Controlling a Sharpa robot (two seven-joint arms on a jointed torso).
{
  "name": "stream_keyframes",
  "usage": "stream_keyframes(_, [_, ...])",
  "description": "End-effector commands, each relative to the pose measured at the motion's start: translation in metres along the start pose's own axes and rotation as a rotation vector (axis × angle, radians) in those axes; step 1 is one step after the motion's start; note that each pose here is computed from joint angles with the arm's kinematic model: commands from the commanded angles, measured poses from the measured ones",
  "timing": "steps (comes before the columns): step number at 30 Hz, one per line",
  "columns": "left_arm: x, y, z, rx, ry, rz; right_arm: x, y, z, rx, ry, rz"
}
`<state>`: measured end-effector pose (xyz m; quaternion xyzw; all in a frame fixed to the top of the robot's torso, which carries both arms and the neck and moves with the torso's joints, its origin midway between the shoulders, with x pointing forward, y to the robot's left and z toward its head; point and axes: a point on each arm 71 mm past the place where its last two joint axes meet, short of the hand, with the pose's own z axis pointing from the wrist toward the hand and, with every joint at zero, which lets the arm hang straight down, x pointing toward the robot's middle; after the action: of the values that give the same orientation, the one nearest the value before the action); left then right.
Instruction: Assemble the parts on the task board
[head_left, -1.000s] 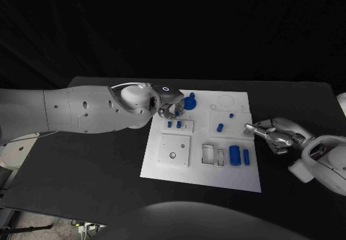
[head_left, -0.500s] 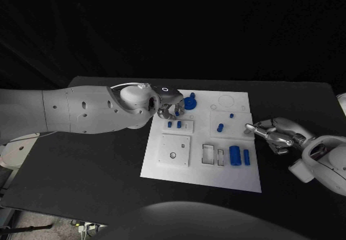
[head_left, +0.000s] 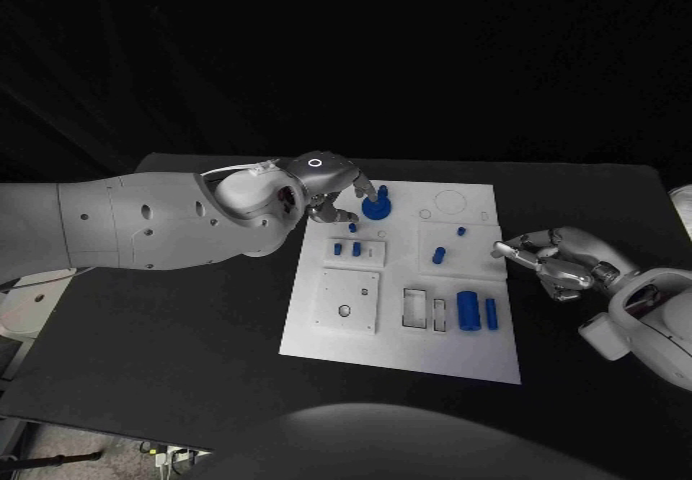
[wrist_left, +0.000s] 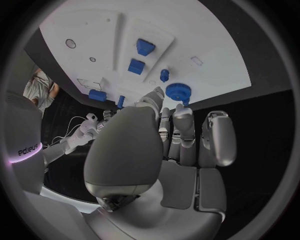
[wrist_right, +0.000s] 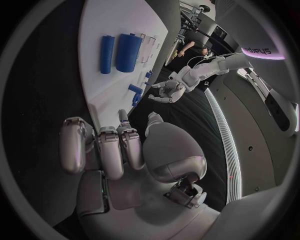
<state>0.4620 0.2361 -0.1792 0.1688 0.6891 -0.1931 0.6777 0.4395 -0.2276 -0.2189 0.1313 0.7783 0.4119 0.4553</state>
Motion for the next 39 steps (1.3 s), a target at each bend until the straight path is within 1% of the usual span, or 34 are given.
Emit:
stream_keyframes(1, [-0.0176,-0.0023,-0.0039,0.09,-0.173,-0.054,-0.007,0.009,-0.001,-0.06,-0.036,-0.012])
stream_keyframes(5, [-0.0311,0.0006,-0.0089,0.154,-0.247,-0.096,-0.017,0.021,0.0,-0.088,-0.049,-0.028])
stream_keyframes(9, [-0.0401,0.0041,-0.0124,0.196,-0.292,-0.142,-0.023,0.028,0.001,-0.103,-0.05,-0.043])
stream_keyframes(11, [-0.0432,0.0069,-0.0135,0.202,-0.31,-0.181,-0.024,0.031,0.002,-0.105,-0.045,-0.049])
stream_keyframes(13, [-0.0457,0.0109,-0.0136,0.194,-0.328,-0.243,-0.025,0.032,0.005,-0.103,-0.038,-0.059])
stream_keyframes(17, [-0.0484,0.0152,-0.0108,0.195,-0.371,-0.354,-0.025,0.034,0.009,-0.101,-0.041,-0.105])
stream_keyframes(19, [-0.0486,0.0155,-0.008,0.197,-0.397,-0.426,-0.024,0.034,0.012,-0.101,-0.052,-0.15])
stream_keyframes(21, [-0.0468,0.0143,-0.0058,0.194,-0.415,-0.496,-0.023,0.032,0.014,-0.101,-0.068,-0.198])
stream_keyframes(25, [-0.0419,0.0121,-0.0029,0.179,-0.413,-0.596,-0.022,0.03,0.018,-0.109,-0.106,-0.286])
stream_keyframes(31, [-0.0355,0.0122,0.0,0.158,-0.398,-0.651,-0.021,0.028,0.027,-0.125,-0.142,-0.4])
stream_keyframes(37, [-0.0326,0.012,0.0014,0.15,-0.389,-0.666,-0.021,0.03,0.033,-0.147,-0.178,-0.444])
stream_keyframes(39, [-0.0314,0.0119,0.002,0.147,-0.385,-0.669,-0.02,0.031,0.035,-0.147,-0.18,-0.464])
